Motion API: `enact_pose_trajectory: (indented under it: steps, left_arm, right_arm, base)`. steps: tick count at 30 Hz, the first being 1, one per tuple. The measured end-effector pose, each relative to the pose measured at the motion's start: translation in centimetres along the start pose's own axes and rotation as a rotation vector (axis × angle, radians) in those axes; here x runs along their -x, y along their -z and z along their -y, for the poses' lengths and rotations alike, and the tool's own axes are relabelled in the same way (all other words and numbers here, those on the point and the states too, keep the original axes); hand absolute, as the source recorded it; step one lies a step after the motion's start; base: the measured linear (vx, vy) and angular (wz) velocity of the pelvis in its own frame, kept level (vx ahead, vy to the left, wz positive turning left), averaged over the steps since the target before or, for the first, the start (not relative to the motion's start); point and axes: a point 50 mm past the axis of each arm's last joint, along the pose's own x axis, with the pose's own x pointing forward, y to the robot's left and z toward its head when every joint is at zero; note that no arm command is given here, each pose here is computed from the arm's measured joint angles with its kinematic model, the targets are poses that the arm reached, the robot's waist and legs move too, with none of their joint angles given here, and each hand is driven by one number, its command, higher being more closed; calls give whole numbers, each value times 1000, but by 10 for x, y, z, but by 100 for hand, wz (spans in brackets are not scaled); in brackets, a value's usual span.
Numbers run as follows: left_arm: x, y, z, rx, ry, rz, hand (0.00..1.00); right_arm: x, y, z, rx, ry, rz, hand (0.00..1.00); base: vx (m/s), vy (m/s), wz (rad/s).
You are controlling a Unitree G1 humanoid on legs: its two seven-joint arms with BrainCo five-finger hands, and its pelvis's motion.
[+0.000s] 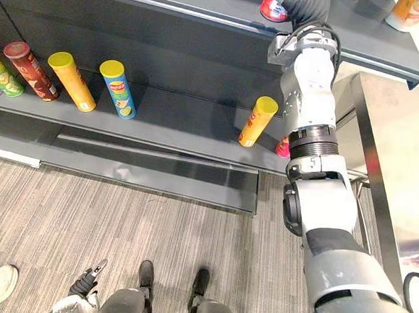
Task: Put the gum and the chips on the shelf.
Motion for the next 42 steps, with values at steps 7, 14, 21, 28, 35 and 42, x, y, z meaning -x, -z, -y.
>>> enact_pose_trajectory:
  steps: [7,14,21,28,35,42]
  left_arm:
    - [0,-1,-1,-4,-1,2,0]
    - [0,0,-2,-9,-4,1,0]
    - [1,2,-4,-12,-11,-4,0]
    - [2,6,-8,-43,-20,-19,0]
    - [6,16,-14,-28,-44,-55,0]
    - [7,23,-15,-57,-40,-83,0]
  right_arm:
    - [0,4,9,26,70,-20,0]
    - [-1,-17,4,45,71,74,0]
    - [6,-37,4,58,66,191,0]
    - [29,-53,0,50,13,331,0]
    - [90,-48,-4,6,-68,444,0]
    - [186,48,-33,-233,-203,-9,0]
  base:
    - [13,7,7]
    - [8,3,-1]
    - [18,7,-4]
    - [-1,6,-6]
    - [-1,1,-1]
    - [17,5,-8]
